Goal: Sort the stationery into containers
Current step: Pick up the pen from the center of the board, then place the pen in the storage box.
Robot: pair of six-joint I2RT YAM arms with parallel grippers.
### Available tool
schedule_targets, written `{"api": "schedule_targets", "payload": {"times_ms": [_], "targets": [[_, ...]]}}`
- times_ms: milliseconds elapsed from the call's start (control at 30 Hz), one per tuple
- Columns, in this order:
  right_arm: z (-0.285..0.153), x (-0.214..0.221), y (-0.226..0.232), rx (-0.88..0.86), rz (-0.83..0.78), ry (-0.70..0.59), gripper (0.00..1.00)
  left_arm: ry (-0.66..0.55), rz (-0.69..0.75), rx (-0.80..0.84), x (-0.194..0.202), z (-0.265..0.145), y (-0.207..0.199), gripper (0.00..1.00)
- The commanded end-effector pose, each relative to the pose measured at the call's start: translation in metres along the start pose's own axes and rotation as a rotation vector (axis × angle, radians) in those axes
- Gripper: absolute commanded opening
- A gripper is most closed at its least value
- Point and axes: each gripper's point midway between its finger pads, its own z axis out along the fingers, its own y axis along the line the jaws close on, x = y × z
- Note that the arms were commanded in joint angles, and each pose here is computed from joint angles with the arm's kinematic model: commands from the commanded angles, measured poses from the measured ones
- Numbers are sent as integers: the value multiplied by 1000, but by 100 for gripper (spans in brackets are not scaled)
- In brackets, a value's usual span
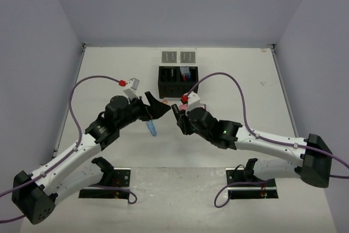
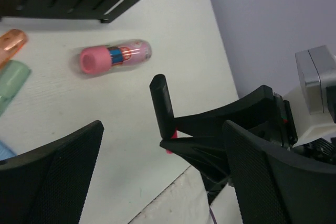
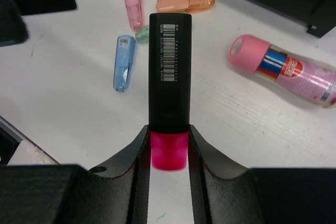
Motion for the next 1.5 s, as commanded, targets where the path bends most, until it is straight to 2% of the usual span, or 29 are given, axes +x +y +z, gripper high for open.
{"api": "schedule_targets", "payload": {"times_ms": [0,167,267,467,567,667,733,833,867,967,1067,1167,1300,1467], "targets": [[-19,-33,13,-66,-51,-192,0,-3,-45,297,-10,4,-59,87],[-31,-42,16,-78,-50,-237,0,28,-36,348,-3,12,-69,74],[-35,-48,19,-88,-55,-252,0,71,-33,338,6,22,-67,62],[-37,-59,23,-86,-66,-268,0,110,-6,373,17,29,-74,12],[-37,-60,24,-91,-66,-274,2,75,40,371,9,31,-77,0],[-36,-58,18,-61,-49,-273,45,-28,106,293,-12,38,-68,0],[-35,-52,1,24,-17,-263,95,-143,161,158,-39,42,-52,0],[-42,-44,-48,247,99,-242,99,-369,211,-104,-92,37,-18,0],[-45,-45,-63,303,175,-253,99,-424,220,-139,-105,35,-16,0],[-54,-35,-87,347,246,-239,99,-618,246,-322,-148,26,4,0],[-64,-36,-94,317,280,-258,99,-686,312,-403,-177,37,4,0],[-65,-29,-98,307,278,-248,99,-718,346,-435,-196,54,5,0],[-64,-23,-98,296,282,-231,99,-697,367,-498,-206,89,23,0],[-59,-20,-91,264,285,-202,99,-625,362,-509,-189,130,51,0]]}}
